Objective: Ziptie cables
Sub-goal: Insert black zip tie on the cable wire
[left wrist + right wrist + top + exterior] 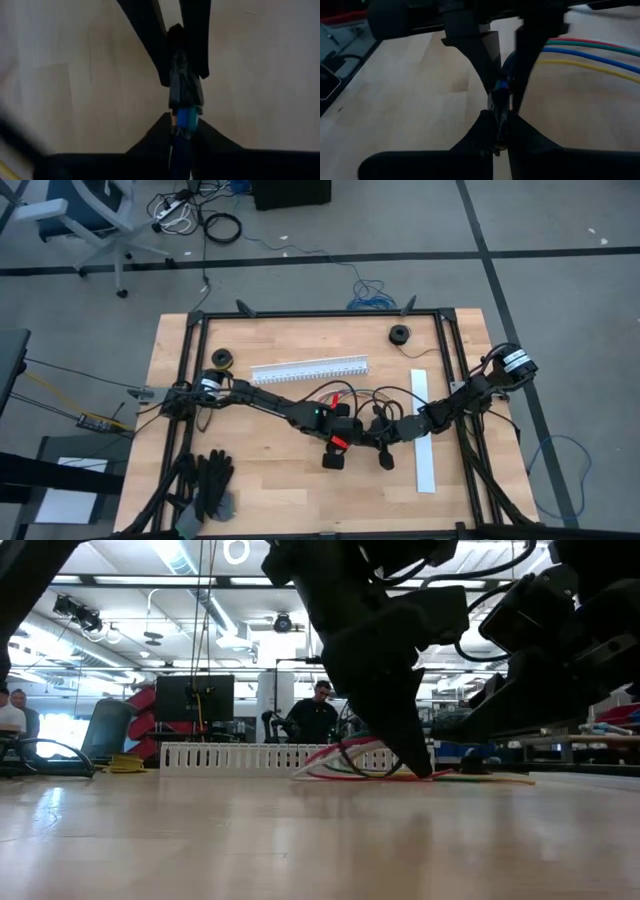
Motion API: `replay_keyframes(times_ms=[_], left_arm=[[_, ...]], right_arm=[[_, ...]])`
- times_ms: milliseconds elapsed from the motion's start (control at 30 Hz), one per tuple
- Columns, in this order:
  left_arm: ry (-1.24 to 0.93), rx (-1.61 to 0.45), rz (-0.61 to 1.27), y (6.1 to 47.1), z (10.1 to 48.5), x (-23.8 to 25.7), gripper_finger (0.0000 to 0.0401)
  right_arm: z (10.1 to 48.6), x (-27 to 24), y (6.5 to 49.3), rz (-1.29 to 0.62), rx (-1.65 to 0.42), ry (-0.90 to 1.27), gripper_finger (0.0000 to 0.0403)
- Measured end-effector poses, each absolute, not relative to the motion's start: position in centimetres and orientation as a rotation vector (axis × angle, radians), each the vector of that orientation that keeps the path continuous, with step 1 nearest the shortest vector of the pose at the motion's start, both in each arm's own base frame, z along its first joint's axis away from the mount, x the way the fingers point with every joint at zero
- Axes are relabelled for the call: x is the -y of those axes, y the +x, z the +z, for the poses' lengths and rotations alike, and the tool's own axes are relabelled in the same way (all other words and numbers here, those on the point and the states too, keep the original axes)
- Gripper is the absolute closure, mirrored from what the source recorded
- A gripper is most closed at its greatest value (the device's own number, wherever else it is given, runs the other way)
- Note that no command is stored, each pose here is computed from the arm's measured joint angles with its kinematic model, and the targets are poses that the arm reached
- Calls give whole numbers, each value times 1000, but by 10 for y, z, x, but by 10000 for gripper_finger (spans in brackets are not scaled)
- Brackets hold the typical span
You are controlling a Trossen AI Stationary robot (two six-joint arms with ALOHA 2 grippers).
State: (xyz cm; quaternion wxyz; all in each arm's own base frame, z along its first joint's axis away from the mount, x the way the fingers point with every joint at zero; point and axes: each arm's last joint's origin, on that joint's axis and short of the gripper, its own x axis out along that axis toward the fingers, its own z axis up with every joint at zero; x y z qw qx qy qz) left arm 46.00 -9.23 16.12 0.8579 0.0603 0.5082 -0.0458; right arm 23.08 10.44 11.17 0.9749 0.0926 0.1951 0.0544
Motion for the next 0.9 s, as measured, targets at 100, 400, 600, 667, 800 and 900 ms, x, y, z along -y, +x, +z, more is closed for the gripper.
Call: replay_keyframes(times_ms=[100,400,600,667,800,900], left_arm=[[125,-1073,-90,459,161,93,392],[130,-1084,-81,459,162,92,398],[108,-1091,-65,458,162,92,392],[107,-1103,-66,457,161,92,387],[96,-1123,-56,455,159,92,383],[92,-1134,-52,454,159,92,382]], right_arm=[[112,-108,229,119,-393,188,388],[110,-123,220,82,-406,208,389],[109,-128,216,71,-411,215,390],[109,-129,215,74,-415,229,390],[108,-131,213,89,-427,227,391],[107,-133,211,91,-429,230,391]])
